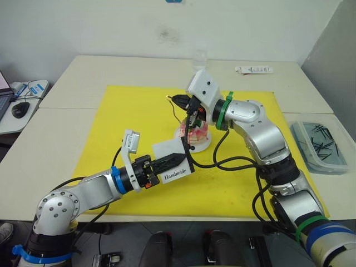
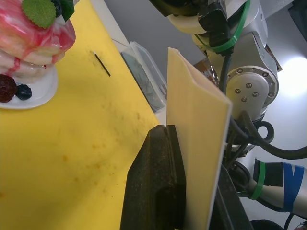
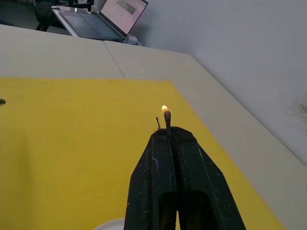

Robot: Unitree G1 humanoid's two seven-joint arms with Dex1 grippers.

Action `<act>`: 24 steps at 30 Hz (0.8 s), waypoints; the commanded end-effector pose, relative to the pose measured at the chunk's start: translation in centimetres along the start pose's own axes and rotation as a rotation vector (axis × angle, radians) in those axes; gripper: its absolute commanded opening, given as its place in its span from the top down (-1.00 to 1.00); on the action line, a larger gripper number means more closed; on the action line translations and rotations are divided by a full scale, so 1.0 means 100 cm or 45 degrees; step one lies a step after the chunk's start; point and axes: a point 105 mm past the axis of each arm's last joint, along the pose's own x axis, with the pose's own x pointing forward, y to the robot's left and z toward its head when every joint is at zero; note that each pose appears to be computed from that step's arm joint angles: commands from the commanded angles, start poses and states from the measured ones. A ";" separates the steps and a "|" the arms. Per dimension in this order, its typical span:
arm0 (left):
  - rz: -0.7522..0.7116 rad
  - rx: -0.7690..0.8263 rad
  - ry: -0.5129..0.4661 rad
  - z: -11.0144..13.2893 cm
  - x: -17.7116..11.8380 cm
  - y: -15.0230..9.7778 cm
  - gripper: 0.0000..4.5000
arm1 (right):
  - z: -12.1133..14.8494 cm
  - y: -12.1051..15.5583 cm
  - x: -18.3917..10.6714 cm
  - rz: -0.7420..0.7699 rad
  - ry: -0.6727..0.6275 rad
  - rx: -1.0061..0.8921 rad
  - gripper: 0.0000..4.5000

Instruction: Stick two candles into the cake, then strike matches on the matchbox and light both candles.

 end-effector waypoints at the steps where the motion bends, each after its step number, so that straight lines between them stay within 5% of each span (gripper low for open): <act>1: -0.033 0.020 -0.014 0.003 0.002 -0.005 1.00 | 0.014 0.002 -0.003 0.008 -0.056 -0.043 0.98; 24: -0.040 0.020 -0.002 0.002 0.001 -0.007 1.00 | 0.016 0.004 -0.002 0.011 -0.069 -0.042 0.98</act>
